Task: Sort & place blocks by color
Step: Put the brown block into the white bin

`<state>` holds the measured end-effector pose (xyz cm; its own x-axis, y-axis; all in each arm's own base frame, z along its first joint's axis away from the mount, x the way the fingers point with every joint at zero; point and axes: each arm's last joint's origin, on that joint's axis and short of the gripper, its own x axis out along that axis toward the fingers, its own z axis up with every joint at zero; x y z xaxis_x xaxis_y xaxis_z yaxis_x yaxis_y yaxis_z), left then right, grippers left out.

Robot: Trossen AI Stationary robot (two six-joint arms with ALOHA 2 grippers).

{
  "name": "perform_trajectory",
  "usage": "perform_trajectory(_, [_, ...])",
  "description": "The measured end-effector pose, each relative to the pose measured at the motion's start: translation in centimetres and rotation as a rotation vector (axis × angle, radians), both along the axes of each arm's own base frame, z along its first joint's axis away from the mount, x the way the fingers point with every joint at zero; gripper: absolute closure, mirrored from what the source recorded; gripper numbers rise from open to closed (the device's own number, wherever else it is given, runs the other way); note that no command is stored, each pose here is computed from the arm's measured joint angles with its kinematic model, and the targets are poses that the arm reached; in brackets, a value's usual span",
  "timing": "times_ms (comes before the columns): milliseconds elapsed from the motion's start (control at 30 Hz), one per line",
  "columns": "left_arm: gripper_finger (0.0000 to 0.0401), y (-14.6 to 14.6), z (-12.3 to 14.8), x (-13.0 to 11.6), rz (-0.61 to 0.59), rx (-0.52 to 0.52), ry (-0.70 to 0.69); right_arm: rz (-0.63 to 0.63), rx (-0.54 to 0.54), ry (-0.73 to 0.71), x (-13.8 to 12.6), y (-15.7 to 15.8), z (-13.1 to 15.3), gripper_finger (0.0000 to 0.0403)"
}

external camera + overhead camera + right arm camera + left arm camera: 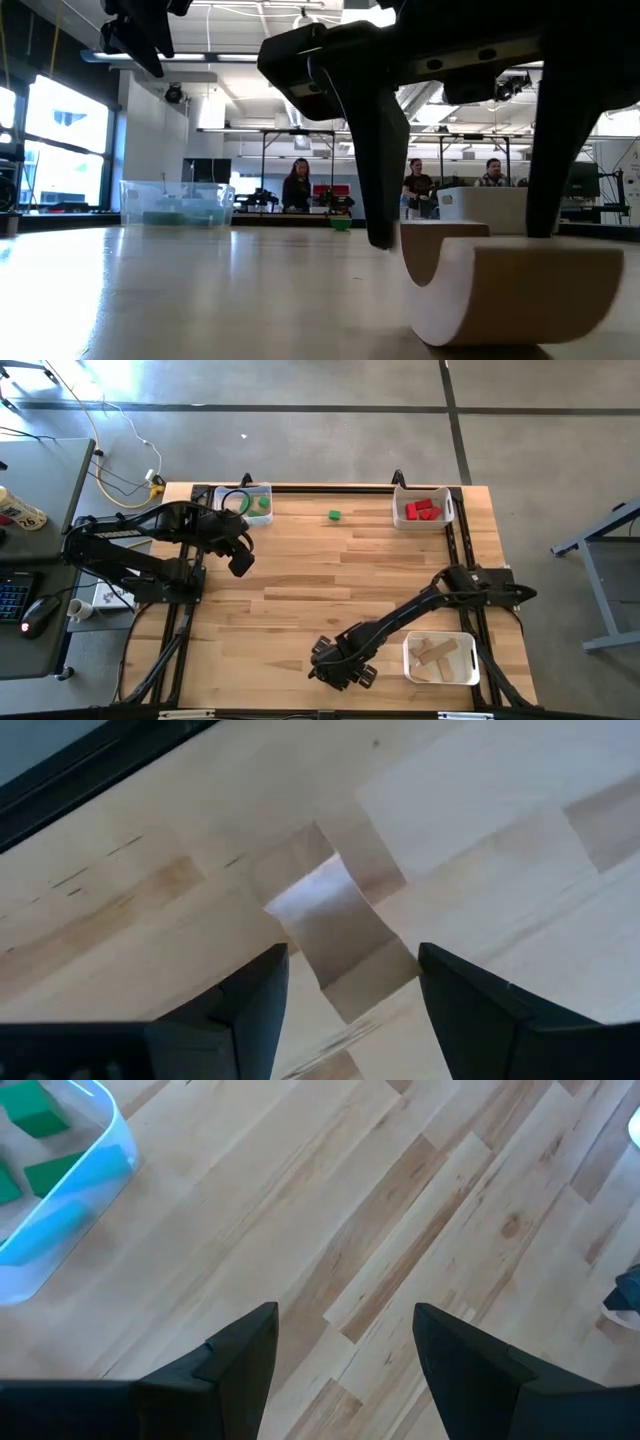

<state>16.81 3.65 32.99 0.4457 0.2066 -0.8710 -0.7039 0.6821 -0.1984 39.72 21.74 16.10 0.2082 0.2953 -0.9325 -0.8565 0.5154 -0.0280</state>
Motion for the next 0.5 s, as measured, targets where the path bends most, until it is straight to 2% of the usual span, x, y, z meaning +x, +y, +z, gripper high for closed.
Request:
perform_trajectory(267, [0.0182,0.0,-0.01,0.0,0.0,0.0,0.0,-0.02,0.019,-0.006,0.16,0.03,0.06,0.0192])
perform_trajectory(500, [0.0182,0.0,0.0,0.0,-0.001,0.0,0.0,-0.142,0.051,0.037,0.1,0.15,0.06,0.0192])
